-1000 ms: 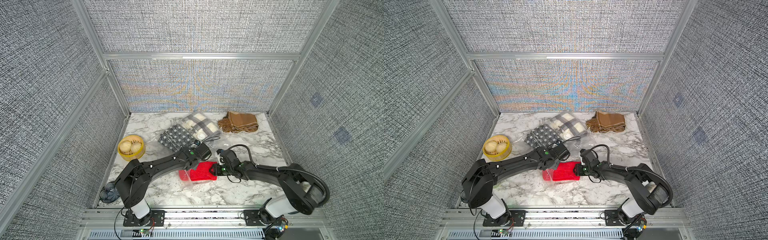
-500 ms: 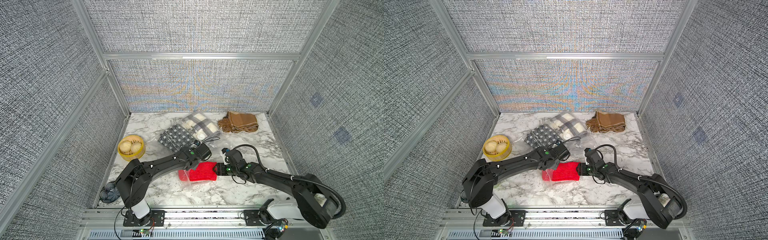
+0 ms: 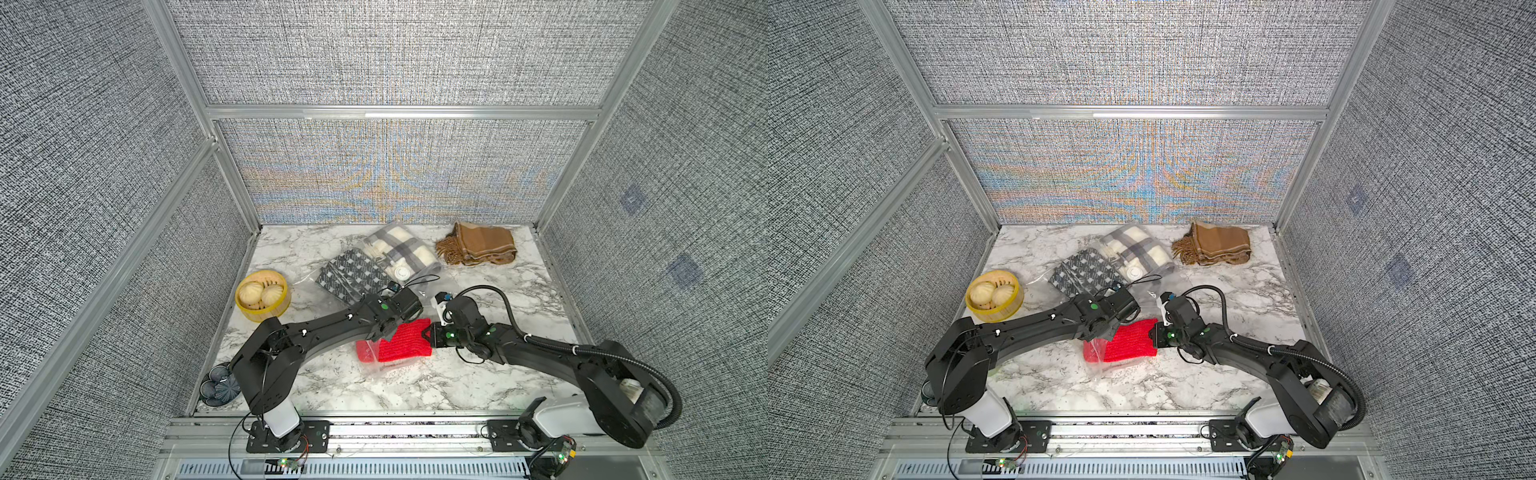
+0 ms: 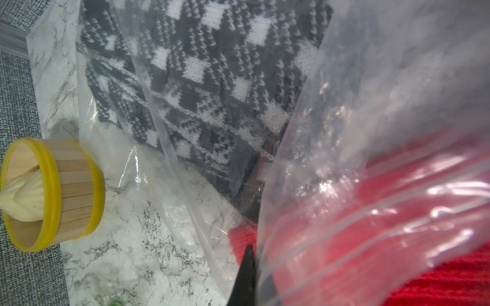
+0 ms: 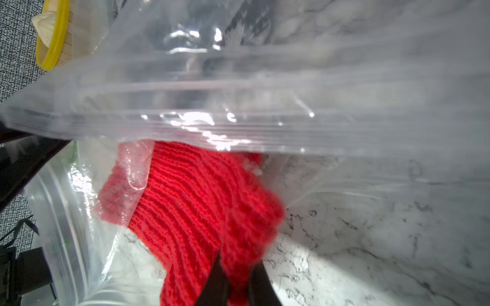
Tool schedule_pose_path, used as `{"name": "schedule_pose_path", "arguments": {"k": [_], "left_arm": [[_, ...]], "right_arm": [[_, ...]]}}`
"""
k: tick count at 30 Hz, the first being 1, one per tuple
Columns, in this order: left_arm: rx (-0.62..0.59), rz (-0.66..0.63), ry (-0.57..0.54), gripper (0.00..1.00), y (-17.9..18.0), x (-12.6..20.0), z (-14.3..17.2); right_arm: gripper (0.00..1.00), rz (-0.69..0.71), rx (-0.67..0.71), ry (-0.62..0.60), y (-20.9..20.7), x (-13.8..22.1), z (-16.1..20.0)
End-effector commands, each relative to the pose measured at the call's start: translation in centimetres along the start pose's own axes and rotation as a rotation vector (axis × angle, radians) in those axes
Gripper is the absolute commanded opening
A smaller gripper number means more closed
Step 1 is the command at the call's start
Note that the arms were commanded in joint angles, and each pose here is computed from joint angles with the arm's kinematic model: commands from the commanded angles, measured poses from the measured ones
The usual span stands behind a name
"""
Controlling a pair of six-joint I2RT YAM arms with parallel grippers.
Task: Take the scarf out of the vacuum bag
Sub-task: Take out the scarf from the vacuum bag.
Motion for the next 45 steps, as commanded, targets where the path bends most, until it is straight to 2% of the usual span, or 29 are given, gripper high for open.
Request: {"name": "schedule_pose_path", "arguments": {"k": [1,2,3,10,16,19,23,29,35,41,45], "left_arm": [[0.0,-0.003,0.003,0.0,0.1,0.1,0.1],[0.0,-0.005,0.004,0.0,0.1,0.0,0.1],[-0.002,-0.007,0.006,0.0,0.1,0.0,0.1],[-0.002,-0.005,0.008,0.0,-0.1,-0.1,0.0],[-0.001,-0.006,0.008,0.0,0.1,0.0,0.1],[-0.003,-0.004,0.009,0.0,-0.1,-0.1,0.1],[-0.007,-0.006,0.017,0.0,-0.2,-0.3,0.2],[-0.006,-0.007,0.017,0.0,-0.2,-0.4,0.2],[-0.013,-0.02,0.026,0.0,-0.2,-0.8,0.4],[-0.026,-0.036,0.036,0.0,-0.2,-1.2,0.8],[-0.022,-0.023,0.04,0.0,-0.2,-1.2,0.8]], "right_arm": [[0.29,0.03,0.005,0.047,-0.3,0.0,0.6],[0.37,0.038,0.005,0.058,-0.4,0.0,0.6],[0.4,0.041,0.005,0.063,-0.4,0.0,0.6],[0.42,0.006,0.012,0.051,0.5,0.4,0.8],[0.32,-0.005,0.016,0.051,1.3,0.9,1.4],[0.22,-0.015,0.014,0.016,1.8,1.7,0.6],[0.2,-0.082,0.038,-0.04,3.7,2.5,-1.1],[0.14,-0.162,0.088,-0.041,6.4,1.9,-1.4],[0.0,-0.039,0.068,0.004,3.4,1.7,-1.2],[0.0,0.04,0.022,0.031,-0.2,2.5,-0.2],[0.06,-0.114,0.05,0.038,0.4,0.5,-0.7]]}}
Point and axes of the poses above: each gripper's point midway between its finger pads, its own x axis back along the fingers, its own y axis along the line the jaws close on, z = x × y, the point moved 6 cm from there along x, back along the fingers, and after that the axes turned 15 degrees about x, right-handed, at the moved point
